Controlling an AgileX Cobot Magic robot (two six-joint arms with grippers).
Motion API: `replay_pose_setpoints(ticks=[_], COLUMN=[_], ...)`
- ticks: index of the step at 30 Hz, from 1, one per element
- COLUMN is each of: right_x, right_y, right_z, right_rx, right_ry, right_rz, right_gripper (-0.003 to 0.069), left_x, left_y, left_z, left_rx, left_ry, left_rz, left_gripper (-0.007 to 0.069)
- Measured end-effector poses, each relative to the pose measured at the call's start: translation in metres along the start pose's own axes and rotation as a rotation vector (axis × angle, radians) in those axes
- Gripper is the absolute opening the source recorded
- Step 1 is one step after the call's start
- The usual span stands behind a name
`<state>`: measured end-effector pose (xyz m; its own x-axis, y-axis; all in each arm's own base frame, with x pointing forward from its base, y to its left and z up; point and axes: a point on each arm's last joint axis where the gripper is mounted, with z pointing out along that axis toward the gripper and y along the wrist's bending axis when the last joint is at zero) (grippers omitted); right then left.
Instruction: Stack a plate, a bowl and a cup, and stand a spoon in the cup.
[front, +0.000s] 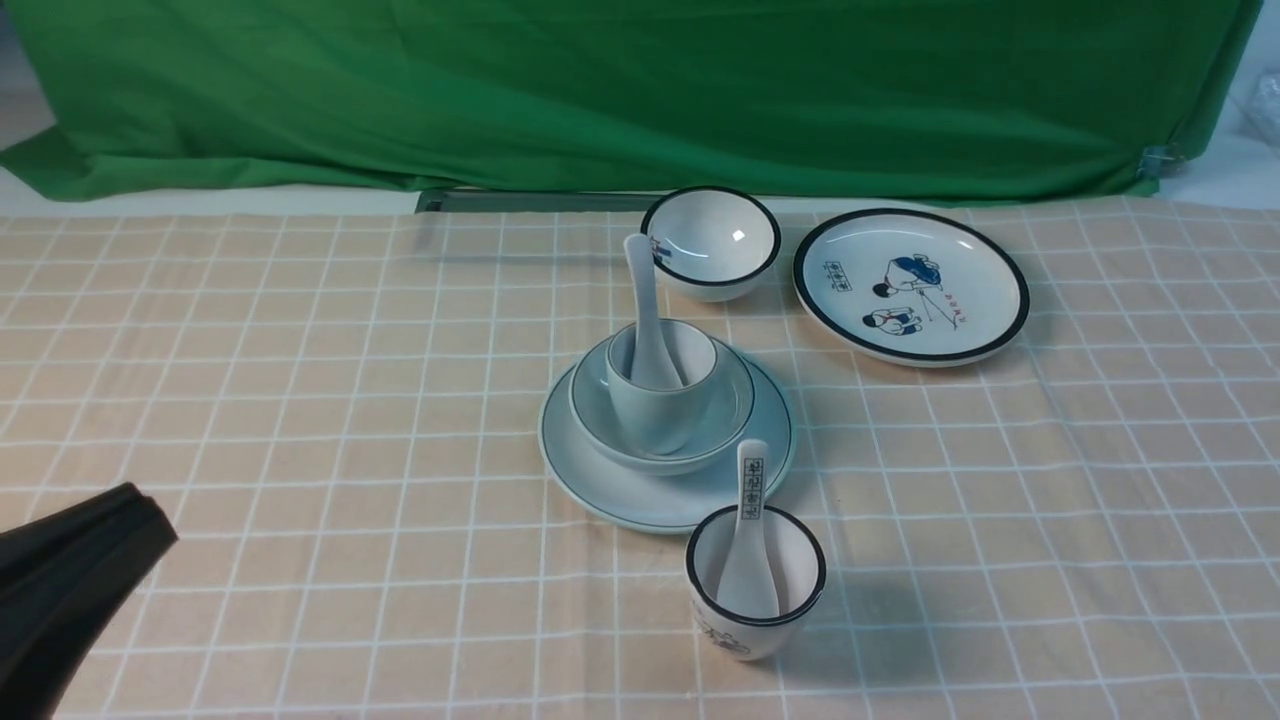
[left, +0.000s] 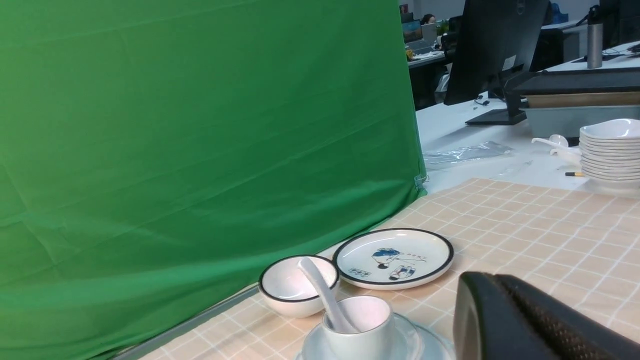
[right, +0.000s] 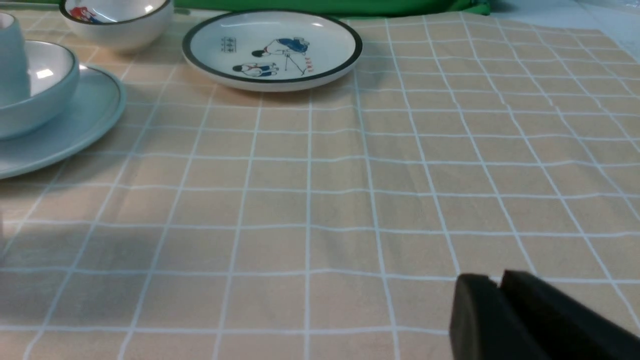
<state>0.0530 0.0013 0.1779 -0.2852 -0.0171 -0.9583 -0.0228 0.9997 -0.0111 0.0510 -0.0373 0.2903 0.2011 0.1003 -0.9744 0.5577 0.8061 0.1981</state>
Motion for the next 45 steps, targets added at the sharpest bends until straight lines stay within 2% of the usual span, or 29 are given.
replay_pose_setpoints(ticks=[4, 8, 10, 12, 16, 20, 45], right_x=[0.000, 0.000, 0.000, 0.000, 0.000, -0.001, -0.001], right_y=[0.000, 0.000, 0.000, 0.000, 0.000, 0.000, 0.000], right_z=[0.000, 0.000, 0.000, 0.000, 0.000, 0.000, 0.000], right_rx=[0.000, 0.000, 0.000, 0.000, 0.000, 0.000, 0.000], right_ry=[0.000, 0.000, 0.000, -0.005, -0.005, -0.007, -0.007], right_rz=[0.000, 0.002, 0.002, 0.002, 0.002, 0.002, 0.004], right_gripper=[0.0104, 0.0116, 0.0119, 0.0127, 0.0136, 0.0146, 0.0213], left_x=[0.007, 0.035, 0.044, 0.070, 0.103, 0.102, 0.102], left_y=[0.012, 0.016, 0.016, 0.015, 0.010, 0.009, 0.010], left_z=[-0.006, -0.022, -0.025, -0.027, -0.027, -0.027, -0.026], left_rx=[-0.218, -0.491, -0.517, -0.571, -0.575, -0.579, -0.579], left_ry=[0.044, 0.140, 0.162, 0.231, 0.315, 0.289, 0.285], left_rz=[-0.076, -0.129, -0.135, -0.163, -0.250, -0.295, -0.281], left_gripper=[0.0001, 0.0001, 0.0001, 0.0001, 0.0001, 0.0001, 0.0001])
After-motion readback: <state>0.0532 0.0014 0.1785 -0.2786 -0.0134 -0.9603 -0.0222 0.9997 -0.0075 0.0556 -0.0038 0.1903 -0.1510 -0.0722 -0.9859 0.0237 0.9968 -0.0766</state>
